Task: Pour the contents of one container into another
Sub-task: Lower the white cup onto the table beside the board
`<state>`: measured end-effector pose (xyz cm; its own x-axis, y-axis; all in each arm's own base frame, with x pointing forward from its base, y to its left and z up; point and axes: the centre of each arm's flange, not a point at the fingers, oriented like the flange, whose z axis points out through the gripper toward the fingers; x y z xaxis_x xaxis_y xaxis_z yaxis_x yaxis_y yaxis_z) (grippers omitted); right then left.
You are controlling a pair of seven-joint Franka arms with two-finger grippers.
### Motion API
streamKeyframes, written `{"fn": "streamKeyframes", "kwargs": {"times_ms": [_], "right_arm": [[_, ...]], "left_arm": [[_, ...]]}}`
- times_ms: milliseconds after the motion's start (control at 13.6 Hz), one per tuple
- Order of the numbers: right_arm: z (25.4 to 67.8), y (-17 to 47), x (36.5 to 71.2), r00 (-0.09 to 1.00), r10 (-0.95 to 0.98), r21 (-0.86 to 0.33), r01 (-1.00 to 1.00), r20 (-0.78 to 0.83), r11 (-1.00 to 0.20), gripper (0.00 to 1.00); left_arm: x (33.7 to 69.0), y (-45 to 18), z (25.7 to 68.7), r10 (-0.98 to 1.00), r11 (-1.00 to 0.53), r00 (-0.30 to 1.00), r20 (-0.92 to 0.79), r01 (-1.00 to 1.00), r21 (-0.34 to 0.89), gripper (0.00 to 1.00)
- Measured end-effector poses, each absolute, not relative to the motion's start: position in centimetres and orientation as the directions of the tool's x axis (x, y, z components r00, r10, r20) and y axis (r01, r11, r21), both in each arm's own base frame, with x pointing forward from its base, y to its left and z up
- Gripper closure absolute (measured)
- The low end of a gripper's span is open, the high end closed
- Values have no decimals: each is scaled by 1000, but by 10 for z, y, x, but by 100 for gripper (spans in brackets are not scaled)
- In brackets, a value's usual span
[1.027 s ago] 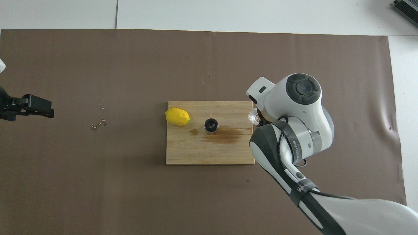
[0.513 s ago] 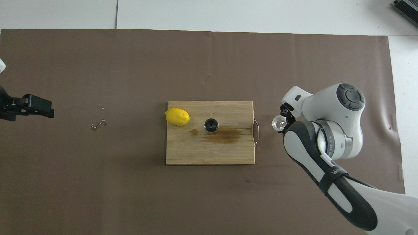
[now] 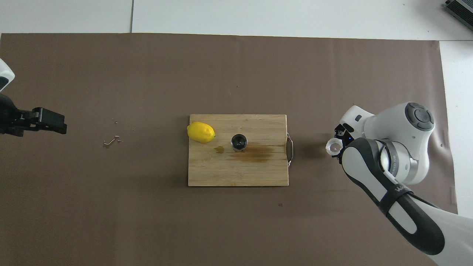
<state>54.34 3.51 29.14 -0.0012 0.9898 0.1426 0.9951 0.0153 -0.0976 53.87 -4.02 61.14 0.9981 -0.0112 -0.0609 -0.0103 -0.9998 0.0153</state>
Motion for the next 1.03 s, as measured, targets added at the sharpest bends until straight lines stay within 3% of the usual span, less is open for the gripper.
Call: {"fn": "streamKeyframes", "kwargs": {"times_ms": [367,660,733,1027], "right_arm": [[290,14,540,0,989,-98,995,146,15,49],[290,13,539,-1,989,-99,995,146,15,6],[290,13,539,-1,989,-99,995,146,15,0],[299,4,541,15,989,-82,997,145,-3,0]], "left_arm": [[539,-30,611,8,-1000,998,-61,9,16,0],[543,-28,613,-39,-999,998,-38,-38,20,0],[543,-27,612,-63,-998,997,-39,-62,21,0],[544,-23,610,-79,-997,996,-40,-78,22,0]]}}
